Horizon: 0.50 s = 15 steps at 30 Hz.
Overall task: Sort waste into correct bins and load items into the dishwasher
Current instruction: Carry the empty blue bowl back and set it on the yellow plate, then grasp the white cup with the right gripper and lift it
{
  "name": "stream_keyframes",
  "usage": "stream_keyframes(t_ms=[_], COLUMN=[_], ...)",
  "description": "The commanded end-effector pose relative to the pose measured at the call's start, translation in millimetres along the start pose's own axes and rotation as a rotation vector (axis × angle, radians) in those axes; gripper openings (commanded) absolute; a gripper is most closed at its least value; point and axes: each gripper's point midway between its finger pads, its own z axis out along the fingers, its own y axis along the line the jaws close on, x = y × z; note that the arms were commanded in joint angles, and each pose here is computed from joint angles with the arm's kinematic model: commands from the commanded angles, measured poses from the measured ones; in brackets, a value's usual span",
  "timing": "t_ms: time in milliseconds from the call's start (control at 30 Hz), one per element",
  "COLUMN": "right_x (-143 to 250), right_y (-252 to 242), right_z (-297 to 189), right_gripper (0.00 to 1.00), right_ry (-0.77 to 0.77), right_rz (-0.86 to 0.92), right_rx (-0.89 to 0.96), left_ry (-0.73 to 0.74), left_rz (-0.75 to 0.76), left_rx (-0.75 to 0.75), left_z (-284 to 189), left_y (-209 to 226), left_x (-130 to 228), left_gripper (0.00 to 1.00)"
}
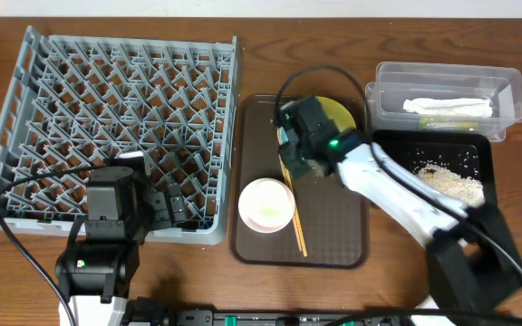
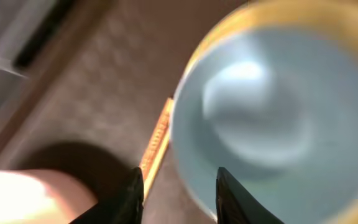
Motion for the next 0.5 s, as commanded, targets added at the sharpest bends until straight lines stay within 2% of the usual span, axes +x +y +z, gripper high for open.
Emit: stream_keyframes(t_ms=[0, 133, 467], right_x=[-37, -11, 64], right_y=[27, 46, 64], right_z=[-53, -58, -22], right_gripper=[0.38, 0.39, 0.36], right_ry=[-0.132, -0.028, 0.235], right_rz=[-0.011, 0.016, 0.009], right_rx=[-0.123, -0.19, -0.19], left_ry=[-0.024, -0.024, -0.024], left_rz=[-0.011, -0.011, -0.012], left_rx=[0.004, 0.004, 0.004], left_z=[-5, -5, -5], left_y=[-1, -1, -1], left_x=[-8, -8, -8], left_gripper=[0.99, 0.99, 0.99])
